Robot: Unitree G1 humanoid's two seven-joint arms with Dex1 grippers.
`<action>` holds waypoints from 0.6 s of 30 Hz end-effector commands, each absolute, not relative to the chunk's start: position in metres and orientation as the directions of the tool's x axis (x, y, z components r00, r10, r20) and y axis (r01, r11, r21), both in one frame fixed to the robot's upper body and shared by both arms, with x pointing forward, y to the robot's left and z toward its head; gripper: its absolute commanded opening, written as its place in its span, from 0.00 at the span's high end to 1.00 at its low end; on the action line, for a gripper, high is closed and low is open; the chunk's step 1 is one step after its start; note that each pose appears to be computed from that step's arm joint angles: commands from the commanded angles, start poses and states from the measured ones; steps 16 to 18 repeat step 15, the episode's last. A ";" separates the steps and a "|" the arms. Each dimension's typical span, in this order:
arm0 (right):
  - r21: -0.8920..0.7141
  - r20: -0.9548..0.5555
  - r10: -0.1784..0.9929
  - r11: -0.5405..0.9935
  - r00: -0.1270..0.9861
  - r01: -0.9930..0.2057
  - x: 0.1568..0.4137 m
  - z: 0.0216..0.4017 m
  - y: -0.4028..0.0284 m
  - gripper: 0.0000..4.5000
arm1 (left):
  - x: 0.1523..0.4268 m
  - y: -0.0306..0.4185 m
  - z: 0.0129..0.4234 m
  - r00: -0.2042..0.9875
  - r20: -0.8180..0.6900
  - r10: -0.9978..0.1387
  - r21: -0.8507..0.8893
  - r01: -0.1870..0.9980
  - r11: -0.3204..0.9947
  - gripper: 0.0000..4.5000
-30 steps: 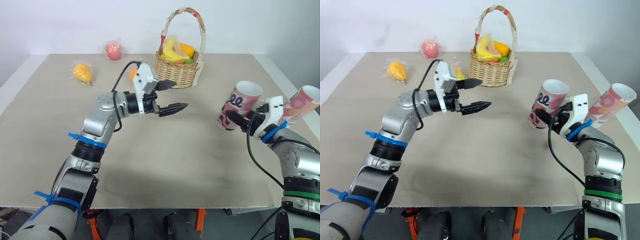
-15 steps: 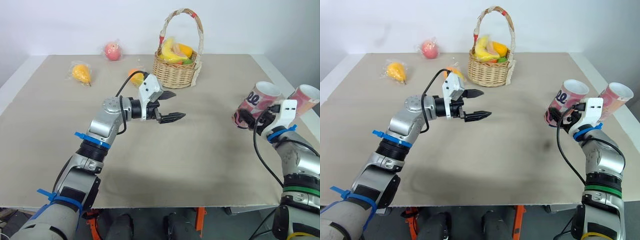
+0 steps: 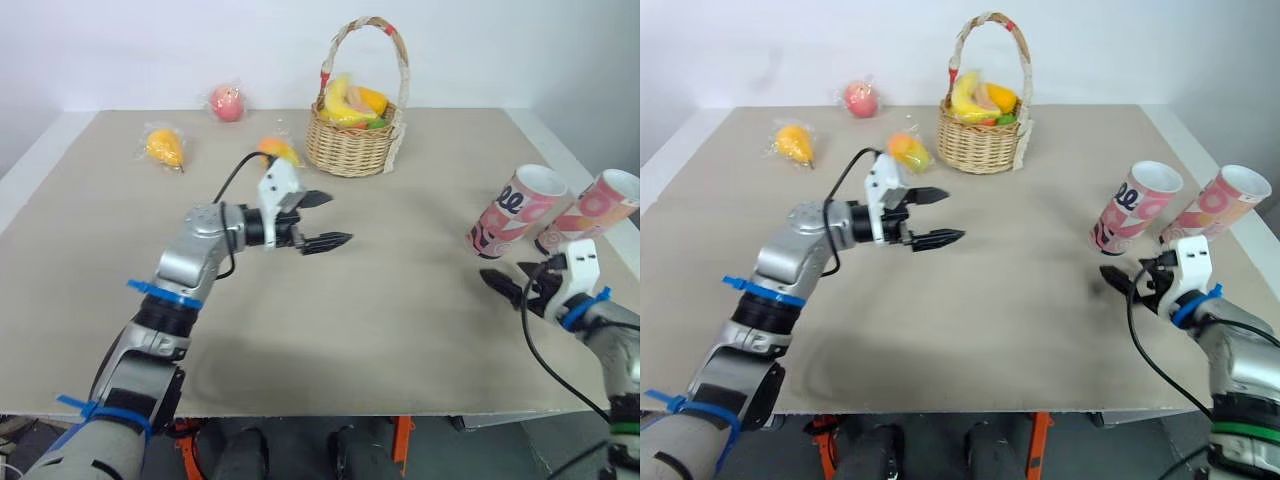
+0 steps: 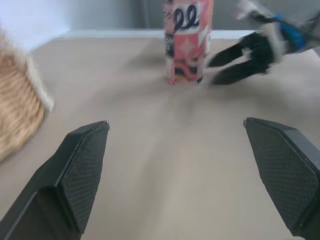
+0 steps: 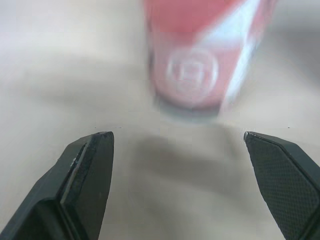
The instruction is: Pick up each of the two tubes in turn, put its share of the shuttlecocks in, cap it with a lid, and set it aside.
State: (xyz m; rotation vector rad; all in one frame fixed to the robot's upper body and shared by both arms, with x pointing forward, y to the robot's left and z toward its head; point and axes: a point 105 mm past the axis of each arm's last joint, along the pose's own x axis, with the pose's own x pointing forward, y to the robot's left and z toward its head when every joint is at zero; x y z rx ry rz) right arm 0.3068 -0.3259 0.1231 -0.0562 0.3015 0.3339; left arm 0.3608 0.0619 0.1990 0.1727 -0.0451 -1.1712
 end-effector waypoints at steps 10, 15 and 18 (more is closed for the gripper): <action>0.107 -0.198 0.786 0.611 0.586 -0.784 0.299 0.136 -0.187 0.01 | 0.324 0.160 0.154 0.687 -0.087 -0.721 0.096 0.726 0.680 0.00; 0.131 -0.184 0.849 0.521 0.496 -0.844 0.304 0.132 -0.155 0.01 | 0.307 0.167 0.138 0.733 -0.062 -0.677 0.039 0.680 0.732 0.00; 0.131 -0.184 0.849 0.521 0.496 -0.844 0.304 0.132 -0.155 0.01 | 0.307 0.167 0.138 0.733 -0.062 -0.677 0.039 0.680 0.732 0.00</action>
